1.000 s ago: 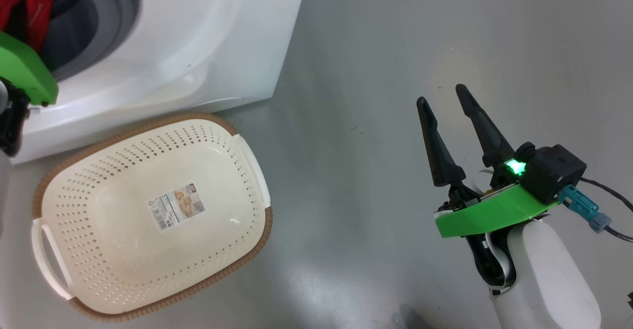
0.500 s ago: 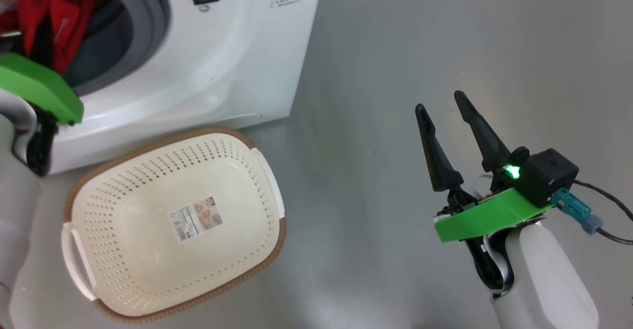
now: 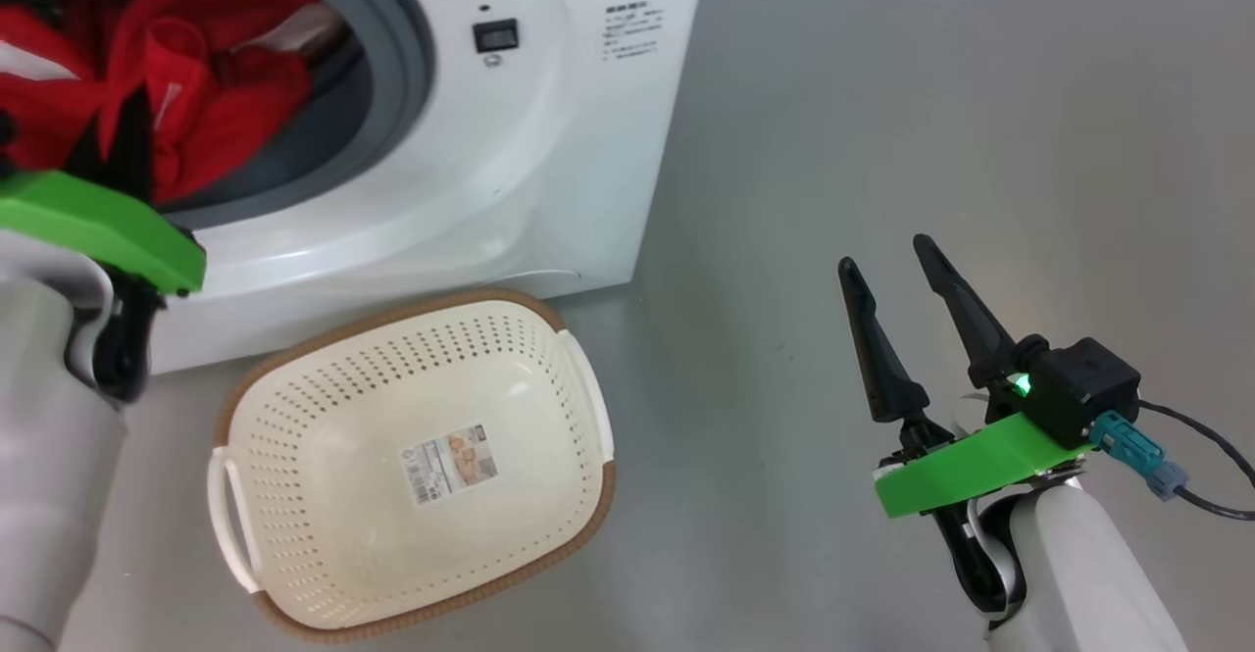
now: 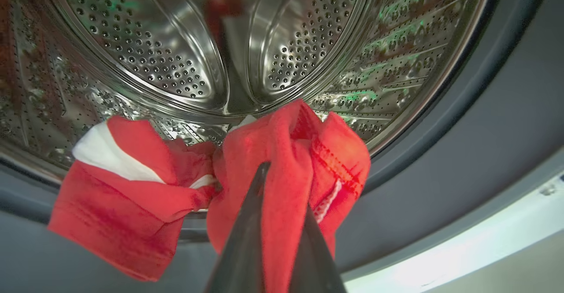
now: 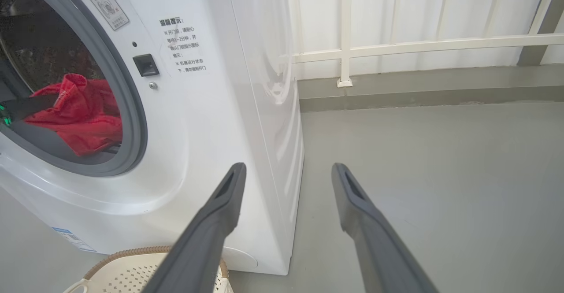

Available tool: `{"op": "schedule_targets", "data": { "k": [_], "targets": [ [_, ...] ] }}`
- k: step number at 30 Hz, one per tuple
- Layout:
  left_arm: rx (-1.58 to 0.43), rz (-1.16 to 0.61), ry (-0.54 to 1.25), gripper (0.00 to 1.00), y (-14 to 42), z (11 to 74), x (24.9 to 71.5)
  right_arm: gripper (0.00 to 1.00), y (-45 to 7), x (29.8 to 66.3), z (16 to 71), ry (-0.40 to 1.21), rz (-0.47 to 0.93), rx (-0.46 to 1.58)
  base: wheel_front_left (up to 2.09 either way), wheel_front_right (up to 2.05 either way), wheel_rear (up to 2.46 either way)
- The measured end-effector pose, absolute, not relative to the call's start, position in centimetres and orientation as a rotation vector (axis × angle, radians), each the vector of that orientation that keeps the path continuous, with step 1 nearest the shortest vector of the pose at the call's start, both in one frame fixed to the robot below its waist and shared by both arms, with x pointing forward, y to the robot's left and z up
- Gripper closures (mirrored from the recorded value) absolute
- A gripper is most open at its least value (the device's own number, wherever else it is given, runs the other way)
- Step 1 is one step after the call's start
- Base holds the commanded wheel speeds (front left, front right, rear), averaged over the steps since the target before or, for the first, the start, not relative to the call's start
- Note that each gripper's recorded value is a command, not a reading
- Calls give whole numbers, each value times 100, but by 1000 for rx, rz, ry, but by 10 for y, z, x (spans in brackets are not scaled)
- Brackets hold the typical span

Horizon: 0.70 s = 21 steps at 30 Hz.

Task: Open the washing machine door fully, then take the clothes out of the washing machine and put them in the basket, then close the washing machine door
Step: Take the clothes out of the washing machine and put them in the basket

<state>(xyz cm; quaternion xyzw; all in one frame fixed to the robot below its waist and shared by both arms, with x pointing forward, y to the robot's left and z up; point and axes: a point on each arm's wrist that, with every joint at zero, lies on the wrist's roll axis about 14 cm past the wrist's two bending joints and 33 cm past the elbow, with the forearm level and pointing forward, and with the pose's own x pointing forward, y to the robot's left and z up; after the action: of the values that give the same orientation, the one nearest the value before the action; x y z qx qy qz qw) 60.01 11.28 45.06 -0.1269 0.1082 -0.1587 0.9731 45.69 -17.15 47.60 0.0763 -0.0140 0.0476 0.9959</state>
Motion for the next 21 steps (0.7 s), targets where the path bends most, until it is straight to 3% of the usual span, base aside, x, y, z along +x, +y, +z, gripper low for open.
{"op": "schedule_targets", "data": {
  "k": [21],
  "targets": [
    [-362,-287,-9,100,132,501,549,0,-157,453,484,-44,134,167,0,0,0]
  ]
}}
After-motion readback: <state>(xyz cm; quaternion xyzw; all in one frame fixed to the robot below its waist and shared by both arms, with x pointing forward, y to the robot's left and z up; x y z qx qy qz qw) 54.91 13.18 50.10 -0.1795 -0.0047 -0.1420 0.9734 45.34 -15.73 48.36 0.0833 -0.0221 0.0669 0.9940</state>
